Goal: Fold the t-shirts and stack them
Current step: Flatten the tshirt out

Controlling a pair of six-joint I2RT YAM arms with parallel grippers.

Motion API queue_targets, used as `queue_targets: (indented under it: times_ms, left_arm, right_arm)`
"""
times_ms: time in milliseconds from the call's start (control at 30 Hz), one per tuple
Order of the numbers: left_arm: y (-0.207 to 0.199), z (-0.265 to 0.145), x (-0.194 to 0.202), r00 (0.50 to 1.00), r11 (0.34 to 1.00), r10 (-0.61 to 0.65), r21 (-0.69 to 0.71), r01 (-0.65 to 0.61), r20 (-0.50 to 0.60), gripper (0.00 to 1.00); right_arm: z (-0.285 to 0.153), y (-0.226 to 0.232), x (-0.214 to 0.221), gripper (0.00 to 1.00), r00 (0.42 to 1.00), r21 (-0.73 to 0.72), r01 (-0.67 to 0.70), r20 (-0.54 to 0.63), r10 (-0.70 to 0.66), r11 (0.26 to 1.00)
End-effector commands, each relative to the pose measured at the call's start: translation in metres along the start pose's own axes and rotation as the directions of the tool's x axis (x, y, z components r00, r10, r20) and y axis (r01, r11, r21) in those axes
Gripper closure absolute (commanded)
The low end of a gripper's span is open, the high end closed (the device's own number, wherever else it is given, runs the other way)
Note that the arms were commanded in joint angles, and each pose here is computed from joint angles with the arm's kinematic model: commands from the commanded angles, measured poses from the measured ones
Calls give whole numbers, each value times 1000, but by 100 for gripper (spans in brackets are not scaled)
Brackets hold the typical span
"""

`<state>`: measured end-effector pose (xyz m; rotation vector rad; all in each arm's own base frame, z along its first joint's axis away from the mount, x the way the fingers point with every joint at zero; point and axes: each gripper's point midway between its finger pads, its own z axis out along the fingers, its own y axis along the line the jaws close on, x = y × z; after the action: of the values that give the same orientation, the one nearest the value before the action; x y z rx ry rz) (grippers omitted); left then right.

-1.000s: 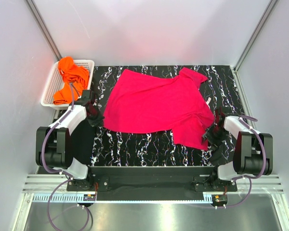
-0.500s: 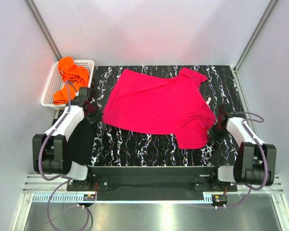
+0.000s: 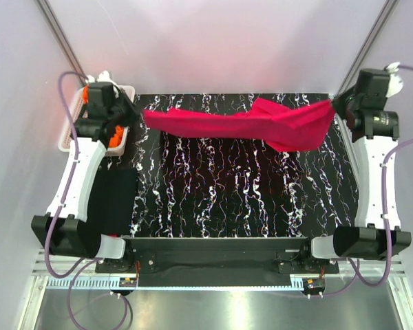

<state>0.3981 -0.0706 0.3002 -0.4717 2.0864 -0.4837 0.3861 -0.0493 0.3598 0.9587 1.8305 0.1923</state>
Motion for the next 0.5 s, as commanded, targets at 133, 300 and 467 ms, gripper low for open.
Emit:
queue_targets:
  times_ms: [133,300,467]
  left_arm:
    - [-123,-143,-118,895,891,73,374,-256,440,100]
    - [-152,-262,-137,780,815,26,440,-379,625,100]
    - [-155,-332,-132,716,780,-33,466,-418,697,100]
  right_arm:
    - [-134,49,-140,100,875,-216,20,476,87,976]
    - [-250,45,-189,100,717,-309,48,673,183,950]
    - [-327,27,-199,100,593,-353,101,772,228,930]
